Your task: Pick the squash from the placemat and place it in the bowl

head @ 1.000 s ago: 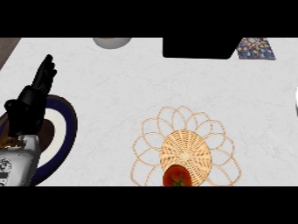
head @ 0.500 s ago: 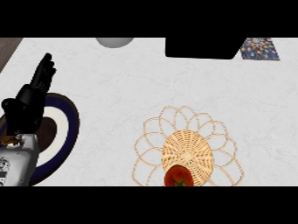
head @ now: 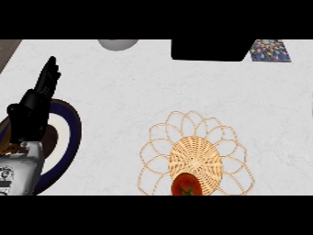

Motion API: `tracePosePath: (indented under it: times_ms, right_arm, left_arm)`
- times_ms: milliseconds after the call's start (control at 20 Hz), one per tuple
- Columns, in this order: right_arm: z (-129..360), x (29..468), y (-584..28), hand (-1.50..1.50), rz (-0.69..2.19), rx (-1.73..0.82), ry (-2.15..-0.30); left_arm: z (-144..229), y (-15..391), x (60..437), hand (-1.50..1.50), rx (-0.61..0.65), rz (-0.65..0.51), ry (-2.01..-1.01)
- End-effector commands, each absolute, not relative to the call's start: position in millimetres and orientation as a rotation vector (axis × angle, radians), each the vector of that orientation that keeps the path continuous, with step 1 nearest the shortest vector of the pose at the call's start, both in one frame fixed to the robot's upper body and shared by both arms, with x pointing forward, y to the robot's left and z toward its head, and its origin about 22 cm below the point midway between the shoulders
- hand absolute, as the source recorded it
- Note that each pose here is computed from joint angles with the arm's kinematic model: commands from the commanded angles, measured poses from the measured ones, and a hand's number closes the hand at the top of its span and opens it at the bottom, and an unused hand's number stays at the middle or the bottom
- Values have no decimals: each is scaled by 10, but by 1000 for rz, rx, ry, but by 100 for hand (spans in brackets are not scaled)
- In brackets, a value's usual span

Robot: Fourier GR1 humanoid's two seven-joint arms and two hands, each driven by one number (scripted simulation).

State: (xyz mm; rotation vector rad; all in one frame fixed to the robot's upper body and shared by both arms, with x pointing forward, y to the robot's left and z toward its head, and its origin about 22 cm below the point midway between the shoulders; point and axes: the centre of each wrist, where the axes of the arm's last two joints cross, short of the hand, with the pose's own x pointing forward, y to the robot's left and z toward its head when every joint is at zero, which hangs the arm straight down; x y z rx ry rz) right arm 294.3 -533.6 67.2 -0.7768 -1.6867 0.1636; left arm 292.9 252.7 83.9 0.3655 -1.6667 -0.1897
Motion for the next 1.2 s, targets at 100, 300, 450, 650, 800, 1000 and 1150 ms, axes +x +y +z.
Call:
tracePosePath:
  times_ms: [100, 300, 450, 650, 800, 1000, 1150]
  right_arm:
    - [762, 2590, -5671, -150, 80, -672, -1697]
    - [769, 2217, -5907, -150, 37, -612, -1750]
    - [863, 1988, -6064, -150, -11, -540, -1778]
    - [809, 1696, -6169, -150, 24, -470, -1782]
    - [697, 1523, -6187, -150, 56, -434, -1778]
    - [790, 1544, -6212, -150, 64, -422, -1808]
    - [682, 1450, -6199, -150, 51, -414, -1812]
  left_arm:
    - [918, 2633, 3004, 0, 384, -181, -1682]
    - [698, 2549, 2874, 0, 363, -167, -1664]
    - [796, 2612, 2886, 0, 371, -163, -1662]
    - [798, 2587, 2848, 0, 388, -165, -1657]
    - [874, 2705, 2865, 0, 392, -157, -1660]
    - [943, 2647, 2906, 0, 391, -171, -1656]
    - [775, 2650, 2836, 0, 390, -163, -1646]
